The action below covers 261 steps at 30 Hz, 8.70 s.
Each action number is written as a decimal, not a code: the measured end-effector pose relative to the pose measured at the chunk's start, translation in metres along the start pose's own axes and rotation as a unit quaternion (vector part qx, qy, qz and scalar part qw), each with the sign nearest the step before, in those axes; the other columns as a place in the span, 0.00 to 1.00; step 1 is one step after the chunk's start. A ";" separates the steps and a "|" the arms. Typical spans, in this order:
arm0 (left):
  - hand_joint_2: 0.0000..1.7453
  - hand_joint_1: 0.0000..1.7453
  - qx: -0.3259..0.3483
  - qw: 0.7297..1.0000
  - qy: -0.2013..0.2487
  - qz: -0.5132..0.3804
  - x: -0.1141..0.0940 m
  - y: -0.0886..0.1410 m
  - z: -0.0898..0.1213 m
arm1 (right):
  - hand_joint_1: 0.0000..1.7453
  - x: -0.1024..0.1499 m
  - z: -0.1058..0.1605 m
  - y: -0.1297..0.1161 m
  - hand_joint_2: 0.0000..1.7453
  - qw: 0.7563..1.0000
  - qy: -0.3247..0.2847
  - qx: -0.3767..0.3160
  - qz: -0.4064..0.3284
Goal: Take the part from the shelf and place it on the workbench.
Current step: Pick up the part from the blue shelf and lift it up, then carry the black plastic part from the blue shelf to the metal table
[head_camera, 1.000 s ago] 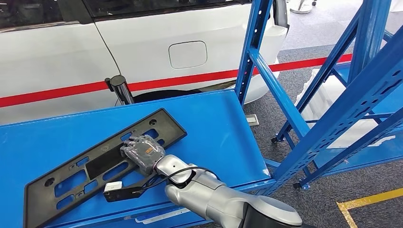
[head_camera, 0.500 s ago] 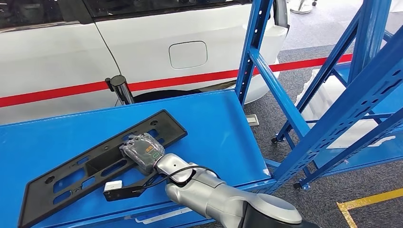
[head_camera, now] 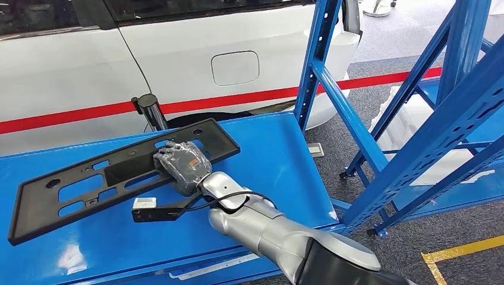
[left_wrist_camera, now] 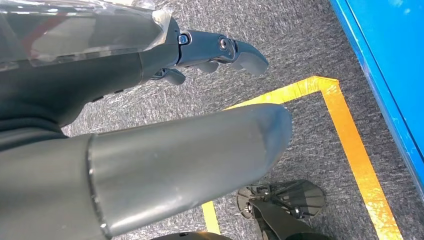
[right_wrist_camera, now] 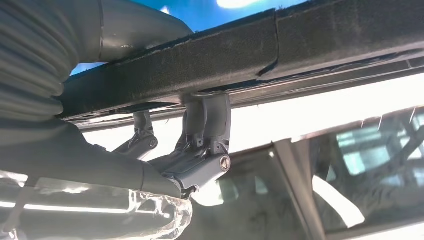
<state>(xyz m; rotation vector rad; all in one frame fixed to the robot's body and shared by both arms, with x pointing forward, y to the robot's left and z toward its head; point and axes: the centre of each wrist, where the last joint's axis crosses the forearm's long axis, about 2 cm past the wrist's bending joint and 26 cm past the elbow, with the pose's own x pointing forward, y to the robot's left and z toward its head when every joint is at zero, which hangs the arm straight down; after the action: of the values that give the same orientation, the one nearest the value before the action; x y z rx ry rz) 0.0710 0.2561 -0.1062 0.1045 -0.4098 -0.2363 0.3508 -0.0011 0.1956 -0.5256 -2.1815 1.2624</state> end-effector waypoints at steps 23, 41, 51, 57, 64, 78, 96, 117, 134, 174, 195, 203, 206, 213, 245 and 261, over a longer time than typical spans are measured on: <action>0.50 0.00 0.009 1.000 -0.008 0.019 -0.006 -0.001 0.002 | 1.00 -0.021 -0.038 -0.107 1.00 0.964 -0.003 -0.157 -0.214; 1.00 0.00 0.055 0.998 -0.022 0.031 -0.012 0.000 0.003 | 1.00 -0.038 0.010 -0.156 1.00 0.820 -0.067 -0.269 -0.500; 1.00 0.00 0.072 0.996 -0.012 0.045 -0.012 -0.002 0.004 | 1.00 -0.042 0.035 -0.154 1.00 0.825 -0.059 -0.282 -0.485; 1.00 0.00 0.072 0.996 -0.010 0.056 -0.012 -0.004 0.004 | 1.00 -0.043 0.044 -0.143 1.00 0.831 -0.048 -0.267 -0.486; 1.00 0.00 0.072 0.995 -0.008 0.062 -0.012 -0.006 0.005 | 1.00 -0.044 0.051 -0.135 1.00 0.835 -0.042 -0.255 -0.486; 1.00 0.00 0.062 0.996 -0.017 0.065 -0.012 -0.008 0.005 | 1.00 -0.046 0.066 -0.129 1.00 0.834 -0.047 -0.255 -0.487; 1.00 0.00 0.057 0.996 -0.015 0.070 -0.010 -0.009 0.005 | 1.00 -0.043 0.078 -0.127 1.00 0.824 -0.054 -0.273 -0.494; 1.00 0.00 0.061 0.995 -0.021 0.080 -0.003 -0.011 0.003 | 1.00 -0.045 0.102 -0.128 1.00 0.826 -0.047 -0.308 -0.470; 1.00 0.00 0.071 0.993 -0.019 0.088 -0.003 -0.007 0.003 | 1.00 -0.043 0.119 -0.132 1.00 0.826 -0.057 -0.329 -0.454; 1.00 0.00 0.086 0.990 -0.018 0.108 -0.005 -0.007 0.003 | 1.00 -0.038 0.133 -0.118 1.00 0.843 -0.074 -0.301 -0.440; 1.00 0.00 0.086 0.990 -0.019 0.112 -0.006 -0.005 0.003 | 1.00 -0.035 0.139 -0.109 1.00 0.847 -0.068 -0.289 -0.440; 1.00 0.00 0.089 0.991 -0.027 0.097 -0.007 -0.002 0.003 | 1.00 -0.037 0.144 -0.106 1.00 0.866 -0.074 -0.268 -0.415; 1.00 0.00 0.085 0.992 -0.029 0.093 -0.006 -0.003 0.003 | 1.00 -0.037 0.145 -0.105 1.00 0.870 -0.076 -0.259 -0.412; 1.00 0.00 0.082 0.992 -0.029 0.092 -0.007 0.000 0.002 | 1.00 -0.036 0.144 -0.103 1.00 0.872 -0.082 -0.252 -0.412; 1.00 0.00 0.090 0.991 -0.027 0.093 -0.014 0.006 0.003 | 1.00 -0.024 0.153 -0.068 1.00 0.876 -0.084 -0.198 -0.432; 1.00 0.00 0.096 0.991 -0.022 0.089 -0.014 0.011 0.002 | 1.00 -0.030 0.155 -0.067 1.00 0.867 -0.070 -0.230 -0.437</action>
<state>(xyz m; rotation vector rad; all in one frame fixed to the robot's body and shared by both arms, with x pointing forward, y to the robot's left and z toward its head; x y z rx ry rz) 0.0598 0.2701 -0.1081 0.2508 -0.4828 -0.0225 0.2705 -0.1527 0.1841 0.4001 -2.3843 0.2928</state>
